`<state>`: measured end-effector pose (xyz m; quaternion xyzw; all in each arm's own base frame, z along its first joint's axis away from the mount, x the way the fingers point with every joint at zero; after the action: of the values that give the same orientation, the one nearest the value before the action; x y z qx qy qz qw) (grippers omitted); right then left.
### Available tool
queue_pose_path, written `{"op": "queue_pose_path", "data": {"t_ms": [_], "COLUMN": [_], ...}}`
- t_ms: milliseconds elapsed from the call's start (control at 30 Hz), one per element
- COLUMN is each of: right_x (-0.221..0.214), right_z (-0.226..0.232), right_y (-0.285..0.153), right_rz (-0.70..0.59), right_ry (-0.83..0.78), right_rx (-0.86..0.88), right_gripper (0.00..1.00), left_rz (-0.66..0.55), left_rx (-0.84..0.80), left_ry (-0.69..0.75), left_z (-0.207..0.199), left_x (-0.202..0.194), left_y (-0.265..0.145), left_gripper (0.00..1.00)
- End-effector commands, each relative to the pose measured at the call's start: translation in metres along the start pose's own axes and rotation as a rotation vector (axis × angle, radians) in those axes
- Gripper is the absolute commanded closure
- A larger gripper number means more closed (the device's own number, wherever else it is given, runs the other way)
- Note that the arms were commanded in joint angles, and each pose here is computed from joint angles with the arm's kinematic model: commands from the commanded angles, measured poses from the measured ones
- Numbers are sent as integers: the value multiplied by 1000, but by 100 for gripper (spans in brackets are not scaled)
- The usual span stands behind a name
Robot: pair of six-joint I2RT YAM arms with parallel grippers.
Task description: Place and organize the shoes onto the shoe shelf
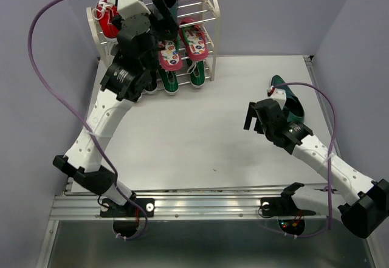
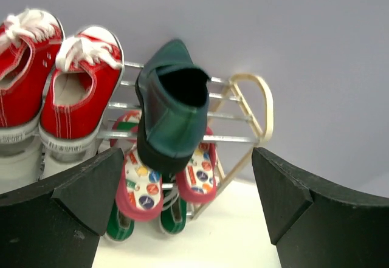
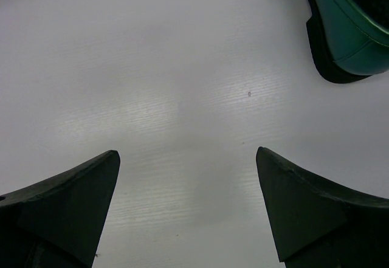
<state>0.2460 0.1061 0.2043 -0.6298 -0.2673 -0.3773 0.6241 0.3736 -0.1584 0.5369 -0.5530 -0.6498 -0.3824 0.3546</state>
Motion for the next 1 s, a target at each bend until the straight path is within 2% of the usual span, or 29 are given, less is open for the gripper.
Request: {"op": "queue_pose_path", "data": {"t_ms": [0, 67, 100, 233, 267, 300, 367, 500, 667, 833, 967], "right_x": [13, 12, 17, 14, 12, 10, 9, 12, 16, 8, 12], "right_z": [-19, -31, -54, -109, -118, -120, -122, -132, -158, -166, -168], "right_y": [13, 27, 36, 54, 54, 55, 59, 79, 106, 110, 122], "right_rz": [24, 75, 86, 148, 165, 176, 204, 272, 350, 370, 348], "right_ry": [70, 83, 137, 189, 154, 126, 72, -34, 94, 53, 42], "right_rx": [-110, -141, -209, -374, -405, -411, -389, -397, -340, -347, -278], "right_gripper": [0, 0, 0, 0, 0, 0, 0, 0, 0, 0, 0], "left_rz": [71, 108, 113, 181, 218, 220, 260, 280, 265, 264, 259], "left_rx": [-55, -82, -87, -56, -25, -12, -15, 1, 43, 65, 52], "left_ry": [40, 23, 0, -33, -19, -52, -30, -29, -3, 25, 35], "left_z": [19, 40, 46, 90, 103, 111, 120, 125, 132, 133, 129], "left_x": [-13, -31, -36, -76, -97, -98, -117, -124, -127, -130, -131], "left_y": [-48, -74, -82, -117, -121, -129, -135, -137, -134, -130, -126], "left_gripper": [1, 1, 1, 1, 1, 1, 1, 1, 1, 1, 1]}}
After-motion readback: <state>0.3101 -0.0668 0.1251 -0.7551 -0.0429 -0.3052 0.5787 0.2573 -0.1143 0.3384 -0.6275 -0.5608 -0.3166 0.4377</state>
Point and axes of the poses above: each gripper's point midway between its finger pads, its own y axis out along the fingers, its own z axis along the line the jaws close on, x = y × z, the point moved 4 cm from there along -y, back along the fingers, and after that the axes turned 2 degrees about -y, right-handed, at the moved point
